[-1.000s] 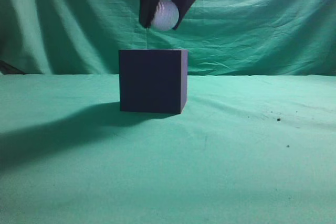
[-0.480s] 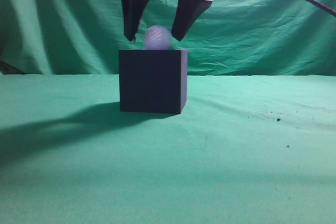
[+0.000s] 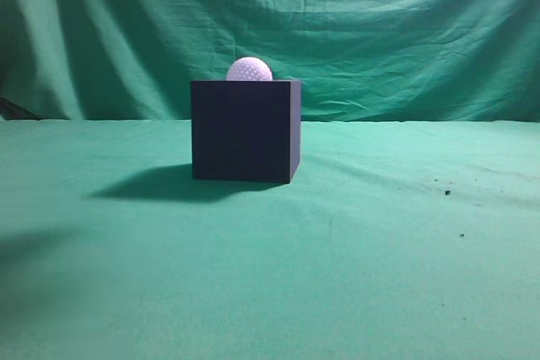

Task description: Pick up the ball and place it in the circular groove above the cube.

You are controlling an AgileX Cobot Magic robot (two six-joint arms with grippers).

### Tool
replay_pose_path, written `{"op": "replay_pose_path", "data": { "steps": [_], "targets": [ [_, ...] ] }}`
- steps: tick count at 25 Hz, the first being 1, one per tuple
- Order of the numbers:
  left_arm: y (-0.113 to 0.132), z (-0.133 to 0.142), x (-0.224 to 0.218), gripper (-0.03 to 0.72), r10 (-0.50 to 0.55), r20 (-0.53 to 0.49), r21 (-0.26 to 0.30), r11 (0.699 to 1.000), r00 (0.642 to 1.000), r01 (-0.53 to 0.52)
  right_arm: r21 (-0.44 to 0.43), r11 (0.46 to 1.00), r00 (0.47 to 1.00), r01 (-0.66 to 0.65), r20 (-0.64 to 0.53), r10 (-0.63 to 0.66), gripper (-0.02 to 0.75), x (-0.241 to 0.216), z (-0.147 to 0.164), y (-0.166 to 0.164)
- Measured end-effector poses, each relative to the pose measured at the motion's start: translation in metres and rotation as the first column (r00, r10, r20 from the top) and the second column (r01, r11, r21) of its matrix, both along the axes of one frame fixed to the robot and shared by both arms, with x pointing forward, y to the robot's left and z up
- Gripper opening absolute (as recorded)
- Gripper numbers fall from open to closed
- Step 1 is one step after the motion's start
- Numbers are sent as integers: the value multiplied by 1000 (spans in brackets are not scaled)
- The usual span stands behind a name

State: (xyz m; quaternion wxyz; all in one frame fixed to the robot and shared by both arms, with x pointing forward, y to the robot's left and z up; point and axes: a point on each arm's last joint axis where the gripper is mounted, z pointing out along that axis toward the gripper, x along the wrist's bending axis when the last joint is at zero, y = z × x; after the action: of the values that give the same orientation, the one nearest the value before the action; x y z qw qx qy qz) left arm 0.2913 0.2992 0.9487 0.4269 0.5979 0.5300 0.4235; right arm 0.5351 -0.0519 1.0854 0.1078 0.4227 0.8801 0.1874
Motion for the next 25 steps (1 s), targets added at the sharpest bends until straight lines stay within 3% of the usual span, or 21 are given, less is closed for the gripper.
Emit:
{"op": "replay_pose_path", "data": {
  "steps": [1,4,11,19,25],
  "targets": [
    [0,0,0,0,0,0,0,1000,1000,0,-2,1000,1000,5,-3,-5,92,-5,8,-4],
    [0,0,0,0,0,0,0,1000,1000,0,6,1000,1000,25,3,-25,0,-24,37,-21],
    [0,0,0,0,0,0,0,1000,1000,0,77,993,995,92,33,-95,0,-76,84,-66],
    [0,0,0,0,0,0,0,1000,1000,0,159,982,989,99,93,-114,0,-137,70,-118],
    [0,0,0,0,0,0,0,1000,1000,0,293,954,976,64,182,-122,0,-176,48,-147]
  ]
}}
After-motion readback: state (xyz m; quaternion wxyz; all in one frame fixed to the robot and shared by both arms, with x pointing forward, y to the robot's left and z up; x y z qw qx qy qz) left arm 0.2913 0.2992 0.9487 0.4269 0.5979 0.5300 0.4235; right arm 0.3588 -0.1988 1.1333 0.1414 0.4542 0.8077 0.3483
